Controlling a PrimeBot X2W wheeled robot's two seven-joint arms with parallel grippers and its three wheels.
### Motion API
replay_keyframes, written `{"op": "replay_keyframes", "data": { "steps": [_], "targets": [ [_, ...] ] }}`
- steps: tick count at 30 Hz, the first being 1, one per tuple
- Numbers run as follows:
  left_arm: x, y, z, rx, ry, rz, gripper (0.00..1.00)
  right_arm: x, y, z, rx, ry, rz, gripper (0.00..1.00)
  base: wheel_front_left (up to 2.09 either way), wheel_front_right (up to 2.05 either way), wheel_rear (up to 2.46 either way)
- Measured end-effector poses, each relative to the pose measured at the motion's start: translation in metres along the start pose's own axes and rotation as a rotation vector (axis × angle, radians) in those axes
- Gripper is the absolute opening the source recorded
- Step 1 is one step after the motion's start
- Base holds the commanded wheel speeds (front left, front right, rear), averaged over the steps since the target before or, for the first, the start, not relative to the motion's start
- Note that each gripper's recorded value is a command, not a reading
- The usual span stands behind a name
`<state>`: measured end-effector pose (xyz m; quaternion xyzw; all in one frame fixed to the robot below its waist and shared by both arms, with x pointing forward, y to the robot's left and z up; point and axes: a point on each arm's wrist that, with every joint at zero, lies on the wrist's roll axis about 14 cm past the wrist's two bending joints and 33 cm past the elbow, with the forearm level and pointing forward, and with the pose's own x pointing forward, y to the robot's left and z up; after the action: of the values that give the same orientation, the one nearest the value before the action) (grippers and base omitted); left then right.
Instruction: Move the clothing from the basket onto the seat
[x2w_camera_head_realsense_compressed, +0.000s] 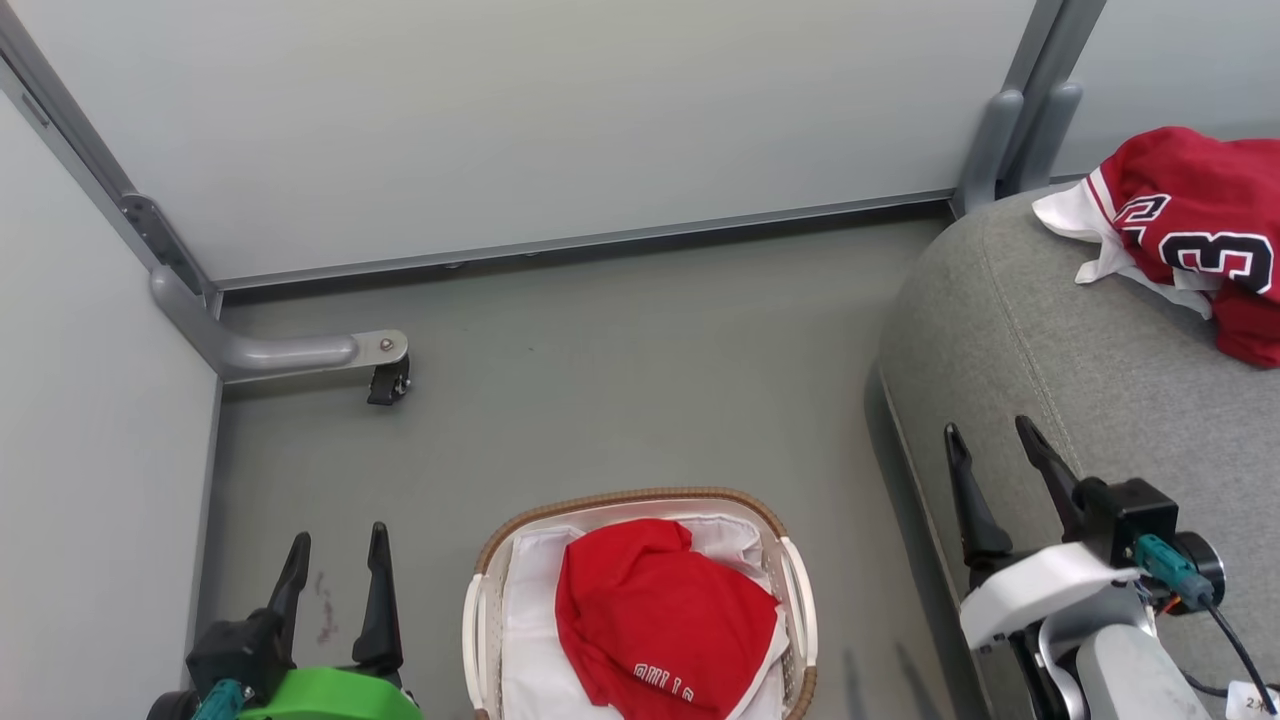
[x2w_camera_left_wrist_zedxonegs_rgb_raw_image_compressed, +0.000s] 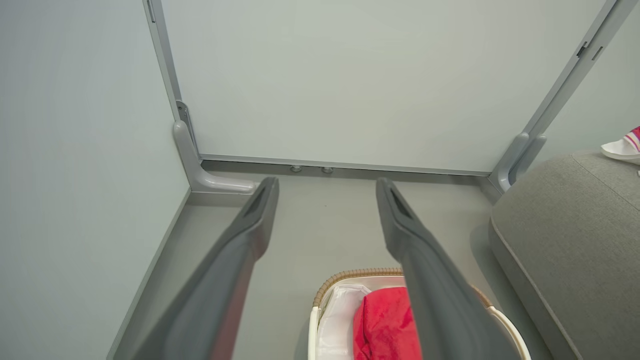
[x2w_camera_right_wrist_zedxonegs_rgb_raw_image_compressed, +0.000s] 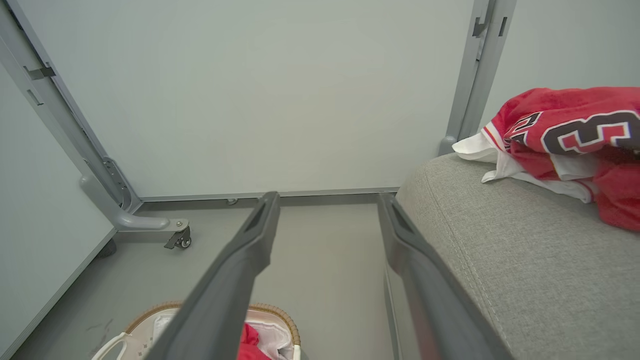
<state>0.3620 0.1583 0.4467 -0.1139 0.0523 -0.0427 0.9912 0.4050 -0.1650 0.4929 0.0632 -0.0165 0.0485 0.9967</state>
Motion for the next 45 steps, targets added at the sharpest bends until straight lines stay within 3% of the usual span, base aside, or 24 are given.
{"op": "replay_keyframes", "data": {
  "steps": [33,45],
  "targets": [
    [0.0,-0.01,-0.004,-0.002,0.013,-0.029,1.0,-0.006,-0.003,-0.001,0.0,0.003,-0.01,1.0,0.0,0.0,0.0],
    [0.04,-0.037,-0.012,0.019,0.039,-0.128,1.0,0.018,-0.01,0.002,-0.019,-0.019,-0.019,1.0,0.0,0.0,0.0]
  ]
}}
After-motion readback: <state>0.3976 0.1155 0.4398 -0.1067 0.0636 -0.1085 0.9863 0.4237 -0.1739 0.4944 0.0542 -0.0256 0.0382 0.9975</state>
